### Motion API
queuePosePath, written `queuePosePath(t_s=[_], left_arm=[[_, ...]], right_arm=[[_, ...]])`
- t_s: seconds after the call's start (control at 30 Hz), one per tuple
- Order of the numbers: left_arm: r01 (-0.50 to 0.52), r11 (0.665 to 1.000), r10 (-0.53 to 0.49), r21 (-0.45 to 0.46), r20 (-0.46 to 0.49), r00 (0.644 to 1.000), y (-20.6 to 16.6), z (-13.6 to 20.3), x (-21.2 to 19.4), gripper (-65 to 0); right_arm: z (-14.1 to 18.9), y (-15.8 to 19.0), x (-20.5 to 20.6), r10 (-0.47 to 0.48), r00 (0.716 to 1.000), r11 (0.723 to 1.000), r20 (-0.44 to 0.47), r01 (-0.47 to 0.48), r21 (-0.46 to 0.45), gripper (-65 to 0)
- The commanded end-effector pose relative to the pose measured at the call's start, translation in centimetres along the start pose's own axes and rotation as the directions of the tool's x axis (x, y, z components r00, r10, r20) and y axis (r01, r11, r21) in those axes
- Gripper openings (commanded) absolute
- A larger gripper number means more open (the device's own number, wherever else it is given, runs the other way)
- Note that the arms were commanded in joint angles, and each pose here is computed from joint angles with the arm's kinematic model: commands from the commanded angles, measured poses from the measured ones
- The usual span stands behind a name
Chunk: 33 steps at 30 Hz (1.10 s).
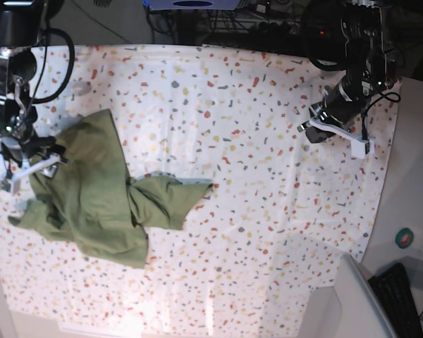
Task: Layout the t-shirt on the table in an organized manner, then fold the t-shirt properly
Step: 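Pull the held shirt edges apart, spreading the shirt, then regrasp the shirt at two edges with both grippers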
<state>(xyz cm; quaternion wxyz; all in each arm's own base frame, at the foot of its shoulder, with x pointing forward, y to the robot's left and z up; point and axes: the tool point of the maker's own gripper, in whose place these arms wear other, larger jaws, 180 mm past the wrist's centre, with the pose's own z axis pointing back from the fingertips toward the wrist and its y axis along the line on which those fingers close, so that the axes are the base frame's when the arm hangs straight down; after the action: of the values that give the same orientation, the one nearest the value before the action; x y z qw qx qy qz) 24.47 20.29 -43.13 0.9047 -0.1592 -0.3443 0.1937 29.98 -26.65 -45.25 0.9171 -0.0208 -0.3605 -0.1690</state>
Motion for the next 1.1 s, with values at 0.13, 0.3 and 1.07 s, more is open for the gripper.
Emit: queuePosePath(t_s=[0.13,0.3,1.07], left_arm=[[0.033,0.998,-0.032,-0.049,0.026,0.999,-0.9,0.2,0.9,-55.6],[0.035,0.998,-0.033,-0.048,0.029,0.999,-0.9,0.2,0.9,-45.9],[0.008,1.000,-0.007,0.006,-0.024,1.000,1.6,1.2,0.8,-4.9]], right_arm=[[-0.8,-2.2,-1.3,-0.091,0.996,0.995,-0.025,0.090,-0.050,-23.0],[-2.2,-0.6,-2.8,-0.061,0.994,0.997,-0.086,0.064,0.037,-24.2],[9.8,25.7,-10.9,0.424,0.905,0.702,-0.026,-0.310,0.642,-29.6]])
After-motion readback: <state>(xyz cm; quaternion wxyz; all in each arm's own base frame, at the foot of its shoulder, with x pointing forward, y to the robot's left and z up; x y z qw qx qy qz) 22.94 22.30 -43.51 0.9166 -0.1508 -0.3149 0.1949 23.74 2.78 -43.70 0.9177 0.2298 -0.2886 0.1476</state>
